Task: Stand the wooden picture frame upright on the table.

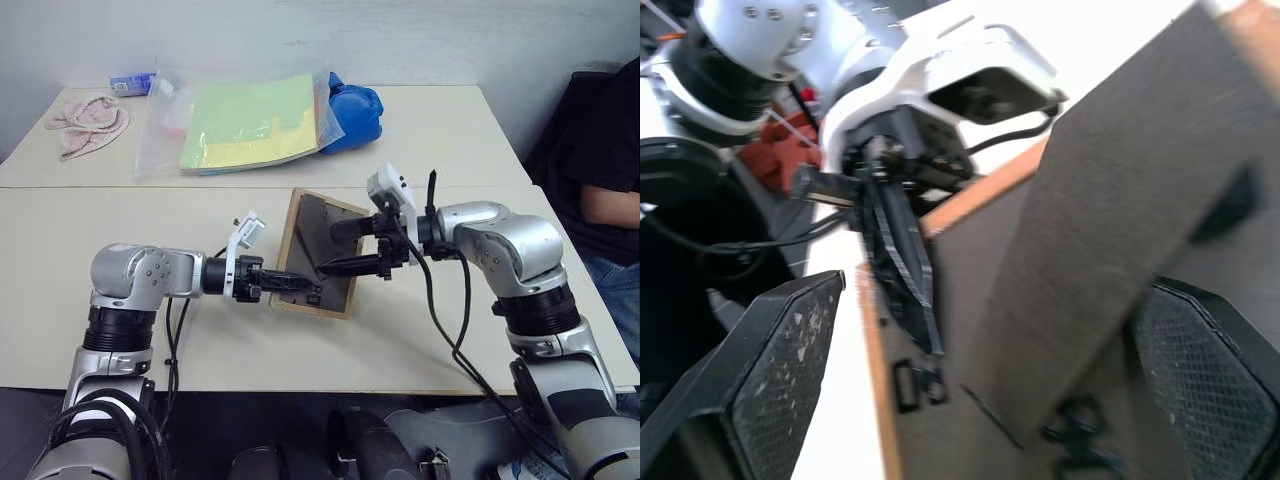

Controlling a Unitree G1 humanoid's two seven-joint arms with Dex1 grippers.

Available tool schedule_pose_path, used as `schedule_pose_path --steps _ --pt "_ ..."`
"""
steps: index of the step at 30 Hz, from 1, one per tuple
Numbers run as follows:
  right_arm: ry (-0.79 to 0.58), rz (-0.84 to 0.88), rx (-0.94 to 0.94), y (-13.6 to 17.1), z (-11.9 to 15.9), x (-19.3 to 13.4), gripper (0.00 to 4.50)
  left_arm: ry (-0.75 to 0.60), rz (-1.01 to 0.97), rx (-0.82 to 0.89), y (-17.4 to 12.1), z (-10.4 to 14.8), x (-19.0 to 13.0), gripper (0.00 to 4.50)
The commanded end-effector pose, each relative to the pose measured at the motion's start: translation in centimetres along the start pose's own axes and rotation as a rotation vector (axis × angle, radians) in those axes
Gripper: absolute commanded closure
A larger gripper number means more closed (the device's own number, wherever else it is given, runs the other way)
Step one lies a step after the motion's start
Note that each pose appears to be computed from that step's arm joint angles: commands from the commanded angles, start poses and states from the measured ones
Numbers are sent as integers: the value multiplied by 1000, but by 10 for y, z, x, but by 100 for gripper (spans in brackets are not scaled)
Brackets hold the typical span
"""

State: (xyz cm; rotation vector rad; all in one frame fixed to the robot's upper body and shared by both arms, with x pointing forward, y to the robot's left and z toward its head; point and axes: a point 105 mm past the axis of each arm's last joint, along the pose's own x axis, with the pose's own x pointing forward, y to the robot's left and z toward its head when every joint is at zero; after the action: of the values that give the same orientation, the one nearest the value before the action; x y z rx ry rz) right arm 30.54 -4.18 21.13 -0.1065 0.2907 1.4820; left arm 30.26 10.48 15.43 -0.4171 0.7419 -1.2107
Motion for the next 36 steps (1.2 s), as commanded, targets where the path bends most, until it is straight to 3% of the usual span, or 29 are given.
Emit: schedule_pose_path --steps 1,10,15,19,22,25,28,31,34,35,36 --pt "-28 86 -82 27 16 -8 1 -35 -48 64 -9 11 -6 321" --pt "7 -202 -178 2 10 -53 1 -39 -42 76 -8 20 -10 321" --pt "112 -459 -644 -24 -9 -91 1 -26 -72 76 -16 20 -13 321" --pt "170 -472 -1318 -25 -17 -79 1 -24 -93 63 -21 22 -14 321" --pt "200 -429 -1673 -31 -24 -59 1 -7 -98 56 -24 22 -14 321" --pt "92 -423 -1856 -33 -15 -39 1 6 -101 49 -26 22 -12 321" --pt "-15 -487 -1923 -37 -1 -27 1 7 -104 47 -26 23 -12 321" --pt "-60 -500 -1946 -42 2 -16 64 9 -104 51 -26 23 -12 321" --pt "-91 -497 -1974 -42 0 -14 163 1 -84 58 -25 24 -16 321" --pt "-113 -498 -1984 -40 1 -14 190 -9 -76 52 -25 25 -20 249" --pt "-134 -501 -1992 -39 3 -15 216 -21 -67 46 -24 26 -24 222"
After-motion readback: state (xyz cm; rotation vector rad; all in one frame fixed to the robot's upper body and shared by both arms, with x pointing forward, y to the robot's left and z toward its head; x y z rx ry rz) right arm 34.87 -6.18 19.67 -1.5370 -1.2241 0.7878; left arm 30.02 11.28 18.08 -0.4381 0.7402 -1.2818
